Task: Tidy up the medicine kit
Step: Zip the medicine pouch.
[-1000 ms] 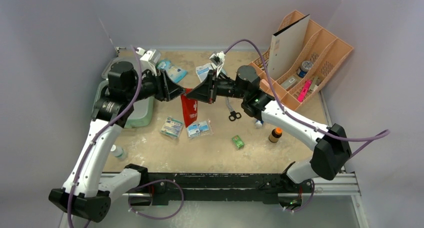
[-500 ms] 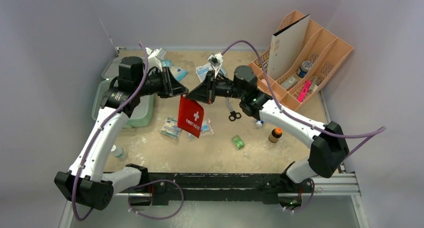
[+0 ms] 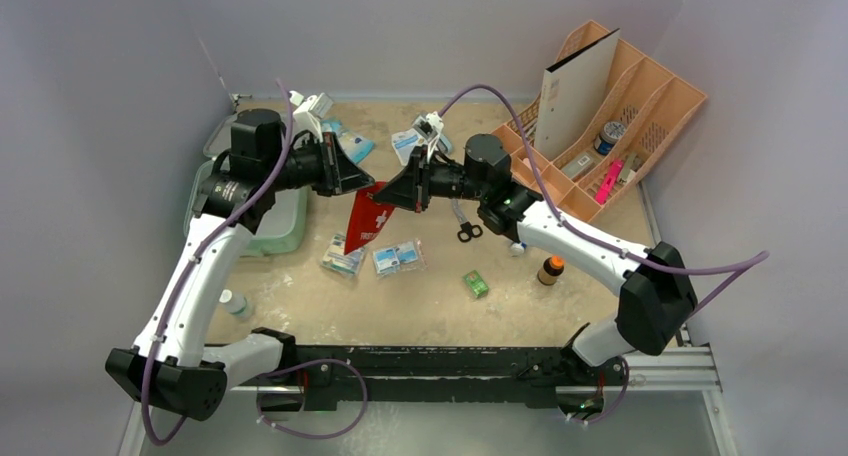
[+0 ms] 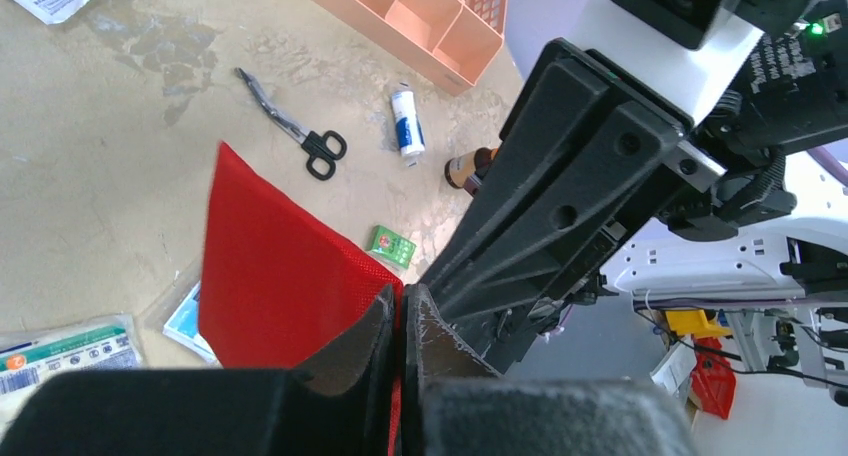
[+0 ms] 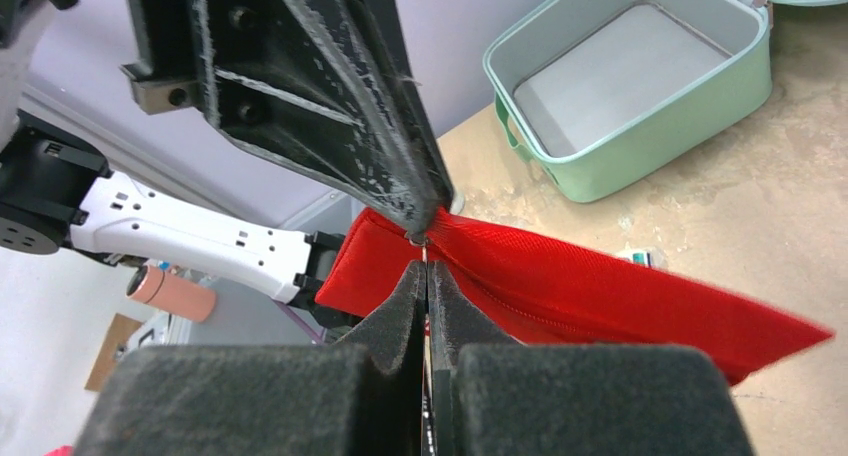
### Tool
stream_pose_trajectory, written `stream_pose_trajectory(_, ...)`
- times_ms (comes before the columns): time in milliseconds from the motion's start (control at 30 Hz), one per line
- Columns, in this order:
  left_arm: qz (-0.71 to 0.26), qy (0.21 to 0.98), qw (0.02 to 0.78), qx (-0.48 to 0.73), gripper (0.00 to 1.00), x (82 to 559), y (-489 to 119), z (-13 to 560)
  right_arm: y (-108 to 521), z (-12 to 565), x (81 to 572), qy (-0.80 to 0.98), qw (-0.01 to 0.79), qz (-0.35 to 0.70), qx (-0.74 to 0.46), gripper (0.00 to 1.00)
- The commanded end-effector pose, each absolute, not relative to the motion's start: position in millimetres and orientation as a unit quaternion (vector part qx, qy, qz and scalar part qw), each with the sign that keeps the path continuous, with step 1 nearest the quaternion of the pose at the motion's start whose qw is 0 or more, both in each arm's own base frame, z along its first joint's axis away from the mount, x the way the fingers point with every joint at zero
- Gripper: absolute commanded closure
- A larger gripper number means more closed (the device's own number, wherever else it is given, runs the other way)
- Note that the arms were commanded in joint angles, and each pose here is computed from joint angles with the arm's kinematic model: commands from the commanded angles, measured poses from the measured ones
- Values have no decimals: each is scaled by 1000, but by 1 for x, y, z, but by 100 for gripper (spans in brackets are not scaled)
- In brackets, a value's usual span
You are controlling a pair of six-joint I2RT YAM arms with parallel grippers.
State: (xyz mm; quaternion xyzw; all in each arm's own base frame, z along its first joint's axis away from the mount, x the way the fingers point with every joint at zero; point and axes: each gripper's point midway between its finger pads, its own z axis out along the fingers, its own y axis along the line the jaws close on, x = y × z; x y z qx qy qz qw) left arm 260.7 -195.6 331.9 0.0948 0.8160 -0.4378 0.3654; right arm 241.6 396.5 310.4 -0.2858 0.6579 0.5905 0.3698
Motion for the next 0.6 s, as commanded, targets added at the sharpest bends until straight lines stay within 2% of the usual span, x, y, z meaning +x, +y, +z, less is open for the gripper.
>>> stream_pose_trajectory(0, -451, 793, 385, 138, 100, 247, -198, 360, 393, 286, 251, 681, 373, 561, -288, 100)
stream_pose_trajectory(567, -428, 797, 395, 158, 100, 238, -190, 369, 377, 257, 272, 718, 400, 502, -271, 100)
